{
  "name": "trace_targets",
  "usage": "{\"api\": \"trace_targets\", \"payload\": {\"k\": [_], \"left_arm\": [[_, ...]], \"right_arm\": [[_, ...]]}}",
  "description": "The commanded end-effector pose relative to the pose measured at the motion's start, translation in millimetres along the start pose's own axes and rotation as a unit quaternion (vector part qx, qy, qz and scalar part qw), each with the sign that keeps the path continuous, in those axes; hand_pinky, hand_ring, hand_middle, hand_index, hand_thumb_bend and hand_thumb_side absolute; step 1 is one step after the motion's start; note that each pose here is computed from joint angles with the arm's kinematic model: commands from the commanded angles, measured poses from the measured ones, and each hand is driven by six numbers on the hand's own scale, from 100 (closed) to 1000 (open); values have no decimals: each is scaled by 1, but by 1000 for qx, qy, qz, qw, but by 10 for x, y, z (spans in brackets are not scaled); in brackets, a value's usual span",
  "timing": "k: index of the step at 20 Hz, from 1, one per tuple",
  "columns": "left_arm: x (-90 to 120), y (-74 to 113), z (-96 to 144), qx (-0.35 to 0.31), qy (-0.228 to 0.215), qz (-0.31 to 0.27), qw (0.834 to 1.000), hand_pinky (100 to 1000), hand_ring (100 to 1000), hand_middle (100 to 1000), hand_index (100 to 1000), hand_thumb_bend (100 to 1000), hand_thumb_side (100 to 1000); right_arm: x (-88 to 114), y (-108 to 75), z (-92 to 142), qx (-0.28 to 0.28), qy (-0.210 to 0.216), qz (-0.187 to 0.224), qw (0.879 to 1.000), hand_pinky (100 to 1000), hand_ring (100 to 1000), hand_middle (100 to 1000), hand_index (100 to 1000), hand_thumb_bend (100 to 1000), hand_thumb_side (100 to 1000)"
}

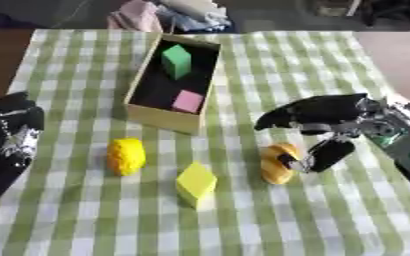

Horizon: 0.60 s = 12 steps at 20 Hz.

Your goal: Pick up objects on the table and place them in the box.

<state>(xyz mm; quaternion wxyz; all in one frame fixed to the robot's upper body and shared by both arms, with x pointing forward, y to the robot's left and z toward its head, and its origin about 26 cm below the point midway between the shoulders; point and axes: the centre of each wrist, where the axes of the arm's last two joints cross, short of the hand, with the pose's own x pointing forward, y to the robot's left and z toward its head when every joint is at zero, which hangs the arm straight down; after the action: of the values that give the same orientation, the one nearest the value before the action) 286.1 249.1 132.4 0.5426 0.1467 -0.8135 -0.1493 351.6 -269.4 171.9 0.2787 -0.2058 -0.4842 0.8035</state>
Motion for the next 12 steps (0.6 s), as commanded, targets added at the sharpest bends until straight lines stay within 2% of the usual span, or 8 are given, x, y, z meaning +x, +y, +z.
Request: {"api": "trace_targets", "payload": {"k": [1, 12], "left_arm": [[33, 55, -16, 3, -7, -11, 1000, 793, 730, 725, 848, 330, 639], [35, 54, -16, 2, -8, -12, 1000, 793, 731, 726, 848, 329, 640]], "right_arm": [[-86, -4, 91, 9, 18, 11, 1000, 898, 945, 945, 1000, 100, 671], [-157, 192, 122, 60, 28, 3, 998, 900, 951, 940, 989, 100, 781]]}}
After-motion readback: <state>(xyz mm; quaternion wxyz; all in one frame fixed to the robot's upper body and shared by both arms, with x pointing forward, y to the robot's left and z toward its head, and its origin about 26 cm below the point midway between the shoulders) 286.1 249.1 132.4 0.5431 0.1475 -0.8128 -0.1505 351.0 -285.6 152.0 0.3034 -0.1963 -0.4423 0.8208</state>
